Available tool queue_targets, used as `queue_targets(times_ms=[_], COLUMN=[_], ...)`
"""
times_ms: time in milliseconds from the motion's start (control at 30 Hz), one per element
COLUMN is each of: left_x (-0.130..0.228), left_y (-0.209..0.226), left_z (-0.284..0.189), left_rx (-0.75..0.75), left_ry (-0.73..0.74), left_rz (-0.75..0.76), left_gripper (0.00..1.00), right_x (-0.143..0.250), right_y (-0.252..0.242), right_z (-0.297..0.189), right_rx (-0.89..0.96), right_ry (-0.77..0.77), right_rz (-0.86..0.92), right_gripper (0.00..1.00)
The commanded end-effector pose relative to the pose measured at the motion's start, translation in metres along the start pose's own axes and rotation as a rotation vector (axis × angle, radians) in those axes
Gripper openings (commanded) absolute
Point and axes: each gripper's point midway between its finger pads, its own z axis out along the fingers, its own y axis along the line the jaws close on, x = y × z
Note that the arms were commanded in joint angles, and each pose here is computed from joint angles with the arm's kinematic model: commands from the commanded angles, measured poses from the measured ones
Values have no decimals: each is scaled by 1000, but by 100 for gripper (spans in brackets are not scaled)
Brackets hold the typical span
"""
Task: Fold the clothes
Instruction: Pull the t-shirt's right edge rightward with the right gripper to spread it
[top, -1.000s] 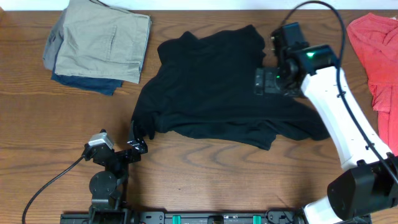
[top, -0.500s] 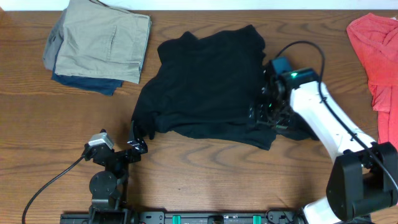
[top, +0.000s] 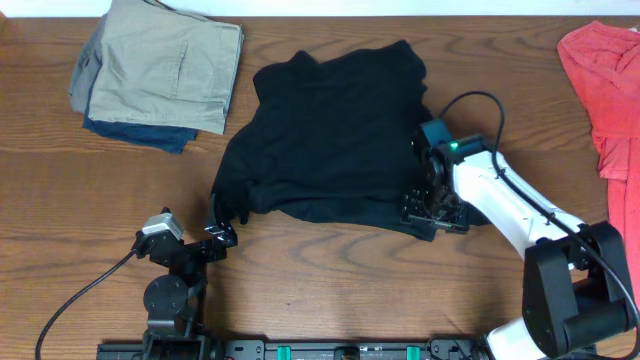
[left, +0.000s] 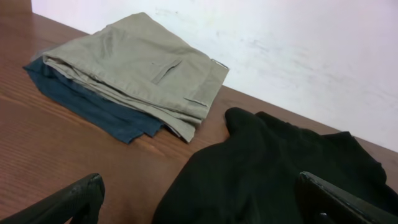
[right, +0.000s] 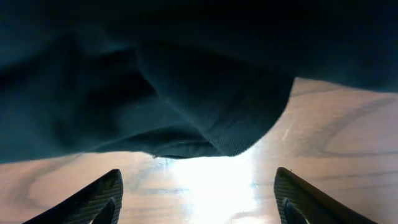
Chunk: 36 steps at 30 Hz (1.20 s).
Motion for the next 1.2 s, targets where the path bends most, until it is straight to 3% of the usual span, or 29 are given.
queue_targets(times_ms=[0,267,633,833,1000,1167], left_x=[15,15,15,15,15,15], left_y=[10,10,10,10,10,10], left_z=[1,1,1,1,1,1], left_rx=[-43,-43,-43,-43,-43,-43], left_ry=[39,38,39,38,38,38], left_rz=[7,7,7,7,7,7], left_gripper=[98,98,98,98,98,98], right_x=[11,-3,-12,-2,6,2], right_y=[-3,-13,-10,-18,-23,-22], right_z=[13,22,26,39,47,47], right_rx=[0,28,-2,13,25,18], right_ry=[44,-24,-60,-37,-20,-36], right_rz=[38,89,98,103,112,111], right_gripper=[75,67,70,60,59,39])
